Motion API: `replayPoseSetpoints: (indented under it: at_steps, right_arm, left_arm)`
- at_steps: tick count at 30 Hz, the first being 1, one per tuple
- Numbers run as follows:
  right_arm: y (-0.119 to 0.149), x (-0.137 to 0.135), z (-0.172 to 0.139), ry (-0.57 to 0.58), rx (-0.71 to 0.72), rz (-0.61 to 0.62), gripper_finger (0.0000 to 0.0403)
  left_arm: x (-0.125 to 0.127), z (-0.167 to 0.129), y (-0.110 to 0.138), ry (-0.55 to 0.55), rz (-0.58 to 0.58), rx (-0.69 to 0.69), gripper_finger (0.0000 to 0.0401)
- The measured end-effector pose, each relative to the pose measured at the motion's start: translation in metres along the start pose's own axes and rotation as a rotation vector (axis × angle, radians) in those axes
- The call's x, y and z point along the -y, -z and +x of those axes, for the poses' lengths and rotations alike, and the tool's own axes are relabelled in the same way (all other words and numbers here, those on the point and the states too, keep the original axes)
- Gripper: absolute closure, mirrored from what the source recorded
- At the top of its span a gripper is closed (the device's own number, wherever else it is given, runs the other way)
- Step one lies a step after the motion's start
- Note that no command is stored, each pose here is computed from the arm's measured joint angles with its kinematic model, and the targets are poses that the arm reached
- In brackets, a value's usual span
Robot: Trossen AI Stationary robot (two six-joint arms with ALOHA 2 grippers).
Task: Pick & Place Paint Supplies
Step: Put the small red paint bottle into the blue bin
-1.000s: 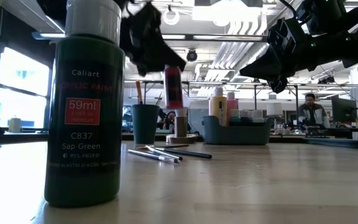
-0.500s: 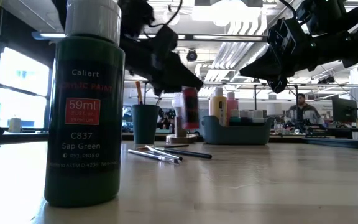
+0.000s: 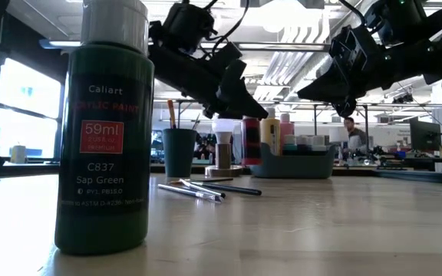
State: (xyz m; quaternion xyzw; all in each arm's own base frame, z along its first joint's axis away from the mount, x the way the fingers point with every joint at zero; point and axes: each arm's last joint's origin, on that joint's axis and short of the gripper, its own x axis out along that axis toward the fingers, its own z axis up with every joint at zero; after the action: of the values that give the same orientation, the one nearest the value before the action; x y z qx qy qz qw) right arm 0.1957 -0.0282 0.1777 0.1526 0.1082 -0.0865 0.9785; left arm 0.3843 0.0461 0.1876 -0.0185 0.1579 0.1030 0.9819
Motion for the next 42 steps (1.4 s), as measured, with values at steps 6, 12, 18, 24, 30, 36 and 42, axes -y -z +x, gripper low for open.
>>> replayPoseSetpoints:
  at_steps: [6, 12, 18, 24, 30, 36, 42]
  right_arm:
    - [0.001, 0.0, 0.0, 0.004, -0.008, 0.0, 0.04]
    - [0.001, 0.0, 0.0, 0.005, -0.008, 0.0, 0.04]
    - [0.001, 0.0, 0.0, 0.004, -0.012, 0.0, 0.04]
    - [0.001, 0.0, 0.0, 0.007, -0.013, 0.0, 0.04]
    - [0.001, 0.0, 0.0, 0.007, -0.014, 0.0, 0.0401]
    - [0.001, 0.001, 0.0, 0.007, -0.014, 0.0, 0.0401]
    - [0.001, 0.001, 0.0, 0.008, -0.015, 0.0, 0.0401]
  left_arm:
    - [-0.011, 0.001, 0.0, -0.021, -0.032, 0.0, 0.028]
    - [-0.009, 0.008, 0.01, -0.022, -0.033, -0.017, 0.0279]
    - [-0.009, 0.018, 0.023, -0.023, -0.063, -0.018, 0.0279]
    - [-0.009, 0.018, 0.023, -0.024, -0.064, -0.016, 0.0279]
    - [-0.009, 0.018, 0.023, -0.024, -0.059, -0.017, 0.0279]
    - [-0.009, 0.018, 0.023, -0.025, -0.056, -0.021, 0.0279]
    - [-0.008, 0.018, 0.023, 0.008, -0.056, -0.022, 0.0258]
